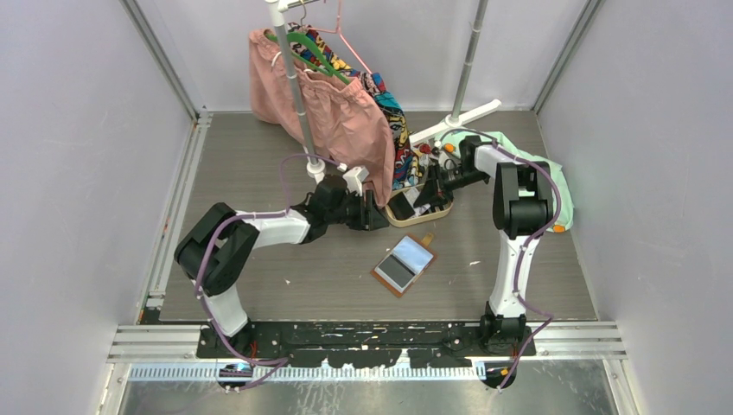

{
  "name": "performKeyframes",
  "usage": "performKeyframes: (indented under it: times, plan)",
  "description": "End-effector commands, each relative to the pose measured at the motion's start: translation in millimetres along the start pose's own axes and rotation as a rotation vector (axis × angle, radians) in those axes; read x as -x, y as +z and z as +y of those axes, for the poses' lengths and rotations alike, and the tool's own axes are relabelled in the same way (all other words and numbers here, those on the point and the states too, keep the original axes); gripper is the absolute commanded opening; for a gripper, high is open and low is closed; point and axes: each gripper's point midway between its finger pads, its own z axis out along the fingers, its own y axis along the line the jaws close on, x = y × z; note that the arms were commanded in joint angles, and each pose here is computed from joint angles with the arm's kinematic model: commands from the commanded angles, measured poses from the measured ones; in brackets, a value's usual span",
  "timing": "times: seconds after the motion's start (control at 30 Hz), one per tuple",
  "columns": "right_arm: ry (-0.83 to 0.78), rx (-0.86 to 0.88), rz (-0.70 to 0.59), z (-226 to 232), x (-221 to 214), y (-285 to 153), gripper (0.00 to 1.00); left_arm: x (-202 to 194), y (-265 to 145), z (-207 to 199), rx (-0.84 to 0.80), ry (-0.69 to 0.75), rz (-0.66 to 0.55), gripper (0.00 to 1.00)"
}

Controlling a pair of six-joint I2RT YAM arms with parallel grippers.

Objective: Put the credit cards into the card holder
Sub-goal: Pick up the credit card from the storage box.

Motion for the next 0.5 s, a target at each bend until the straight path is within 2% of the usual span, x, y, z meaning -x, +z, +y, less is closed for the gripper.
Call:
performKeyframes:
  times: [0.0,0.1,0.23,0.47]
  plan:
    - [-0.021,-0.017,-0.026,8,9,-11,0.19,21,-10,-17,-0.041,0.047,-0.071,0.45]
    - [-0.018,-0.038,-0.034,3,10,-15,0.15,22,-13,-17,-0.039,0.048,-0.077,0.45]
    - [-0.032,-0.063,-0.049,3,12,-21,0.02,24,-19,-21,-0.049,0.042,-0.088,0.45]
    - [-0.078,-0.111,-0.1,2,12,-51,0.01,32,-41,-36,-0.114,0.0,-0.159,0.46]
